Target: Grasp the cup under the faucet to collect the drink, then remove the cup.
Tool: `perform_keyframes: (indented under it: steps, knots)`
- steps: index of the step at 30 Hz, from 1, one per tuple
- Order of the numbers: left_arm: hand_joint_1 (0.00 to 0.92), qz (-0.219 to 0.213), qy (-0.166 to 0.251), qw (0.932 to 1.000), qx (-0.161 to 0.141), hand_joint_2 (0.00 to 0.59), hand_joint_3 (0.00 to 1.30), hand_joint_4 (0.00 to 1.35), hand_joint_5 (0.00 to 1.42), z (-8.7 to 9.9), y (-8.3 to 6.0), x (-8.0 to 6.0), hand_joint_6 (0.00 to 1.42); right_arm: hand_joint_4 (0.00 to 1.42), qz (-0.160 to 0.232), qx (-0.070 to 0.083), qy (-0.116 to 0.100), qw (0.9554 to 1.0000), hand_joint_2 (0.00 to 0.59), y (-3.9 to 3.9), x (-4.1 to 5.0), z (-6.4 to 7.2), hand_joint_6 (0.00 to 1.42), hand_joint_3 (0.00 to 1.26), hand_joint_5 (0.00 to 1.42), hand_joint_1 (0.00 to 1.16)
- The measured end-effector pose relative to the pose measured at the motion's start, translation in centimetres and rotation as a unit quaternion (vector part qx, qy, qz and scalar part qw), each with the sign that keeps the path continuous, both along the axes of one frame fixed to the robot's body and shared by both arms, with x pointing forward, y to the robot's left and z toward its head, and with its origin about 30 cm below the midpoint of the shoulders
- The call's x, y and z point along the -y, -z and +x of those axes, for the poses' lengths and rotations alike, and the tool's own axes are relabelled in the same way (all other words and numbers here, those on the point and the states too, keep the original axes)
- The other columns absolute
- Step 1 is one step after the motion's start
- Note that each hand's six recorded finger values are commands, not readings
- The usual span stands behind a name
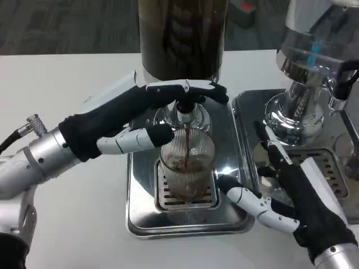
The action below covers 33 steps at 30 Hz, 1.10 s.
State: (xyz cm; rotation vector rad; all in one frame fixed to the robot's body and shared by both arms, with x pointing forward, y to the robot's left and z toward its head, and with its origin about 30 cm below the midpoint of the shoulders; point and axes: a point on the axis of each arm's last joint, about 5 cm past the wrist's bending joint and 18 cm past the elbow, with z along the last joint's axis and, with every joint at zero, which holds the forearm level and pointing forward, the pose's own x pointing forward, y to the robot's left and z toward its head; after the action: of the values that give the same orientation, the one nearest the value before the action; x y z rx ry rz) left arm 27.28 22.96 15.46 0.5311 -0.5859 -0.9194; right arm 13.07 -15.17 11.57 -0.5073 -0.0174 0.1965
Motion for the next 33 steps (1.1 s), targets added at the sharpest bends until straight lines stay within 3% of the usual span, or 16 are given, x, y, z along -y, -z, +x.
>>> perform_keyframes:
  steps: [6, 11, 26, 33]
  knots:
    - [0.028, 0.004, 0.001, 1.0, 0.003, 0.141, 0.33, 0.21, 0.18, 0.0, -0.1, -0.1, 0.23, 0.0, -0.034, -0.028, -0.026, 0.9987, 0.151, -0.26, 0.26, 0.7, 0.18, 0.0, 0.0, 0.47]
    - [0.031, 0.005, 0.001, 1.0, 0.005, 0.142, 0.34, 0.21, 0.19, 0.0, -0.1, -0.1, 0.23, 0.0, -0.065, -0.035, -0.044, 0.9963, 0.152, -0.58, 0.31, 1.3, 0.17, 0.0, 0.0, 0.47]
    - [0.054, 0.014, 0.001, 0.9998, 0.014, 0.155, 0.37, 0.23, 0.19, -0.1, -0.6, -0.3, 0.23, 0.0, -0.095, -0.023, -0.047, 0.9941, 0.152, -0.93, -0.03, 2.1, 0.14, 0.0, 0.0, 0.45]
    - [0.084, 0.018, 0.002, 0.9997, 0.018, 0.16, 0.38, 0.25, 0.19, -0.2, -0.8, -0.4, 0.23, 0.0, -0.093, -0.024, -0.041, 0.9945, 0.162, -0.23, -0.24, 2.4, 0.14, 0.0, 0.0, 0.45]
